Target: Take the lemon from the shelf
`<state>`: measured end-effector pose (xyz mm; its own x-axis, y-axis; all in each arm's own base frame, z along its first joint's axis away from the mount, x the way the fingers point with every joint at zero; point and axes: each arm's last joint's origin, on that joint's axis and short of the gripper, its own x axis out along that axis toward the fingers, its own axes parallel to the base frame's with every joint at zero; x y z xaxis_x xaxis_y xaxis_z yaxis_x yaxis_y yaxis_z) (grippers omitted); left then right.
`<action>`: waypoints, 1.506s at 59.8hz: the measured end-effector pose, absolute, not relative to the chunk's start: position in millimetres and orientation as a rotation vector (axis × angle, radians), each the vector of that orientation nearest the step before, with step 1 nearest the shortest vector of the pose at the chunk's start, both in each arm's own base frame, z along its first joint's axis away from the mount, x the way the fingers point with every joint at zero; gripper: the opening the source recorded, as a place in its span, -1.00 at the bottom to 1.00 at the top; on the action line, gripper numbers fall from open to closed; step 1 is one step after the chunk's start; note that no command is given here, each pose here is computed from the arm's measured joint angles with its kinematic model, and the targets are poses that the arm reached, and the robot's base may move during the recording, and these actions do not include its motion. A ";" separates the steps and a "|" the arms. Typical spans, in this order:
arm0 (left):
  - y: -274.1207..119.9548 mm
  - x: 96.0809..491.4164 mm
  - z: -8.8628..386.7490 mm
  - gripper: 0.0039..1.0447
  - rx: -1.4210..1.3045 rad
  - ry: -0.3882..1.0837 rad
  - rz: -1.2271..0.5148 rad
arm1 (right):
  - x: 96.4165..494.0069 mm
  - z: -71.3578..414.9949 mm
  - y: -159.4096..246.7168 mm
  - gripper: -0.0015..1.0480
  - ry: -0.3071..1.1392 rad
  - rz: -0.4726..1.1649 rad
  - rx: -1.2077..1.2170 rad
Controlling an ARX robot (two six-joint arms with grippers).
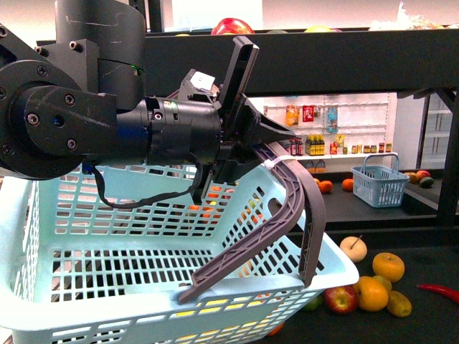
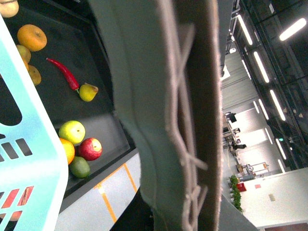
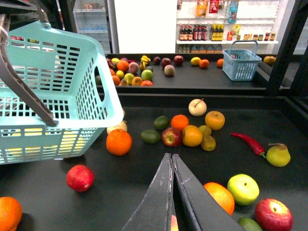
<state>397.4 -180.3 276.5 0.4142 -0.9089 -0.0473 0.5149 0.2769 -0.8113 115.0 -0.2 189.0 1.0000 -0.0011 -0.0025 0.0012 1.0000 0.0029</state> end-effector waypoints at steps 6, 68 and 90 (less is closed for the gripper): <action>-180.3 397.4 276.5 -0.85 -0.815 0.580 -1.031 | 113.3 185.5 -0.2 -0.95 0.002 -0.001 0.003; -180.2 397.4 276.5 -0.85 -0.815 0.579 -1.031 | 97.1 168.3 -0.2 0.17 -0.010 -0.002 0.002; -179.6 402.4 276.1 -0.85 -0.920 0.491 -0.756 | 97.1 168.3 -0.2 0.86 -0.010 -0.001 0.002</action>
<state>402.4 -179.6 276.1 0.6467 -0.7601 -0.0635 0.3677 0.3837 -0.8471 97.1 -0.2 168.3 1.0000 -0.0011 0.0097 0.0011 1.0000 0.0021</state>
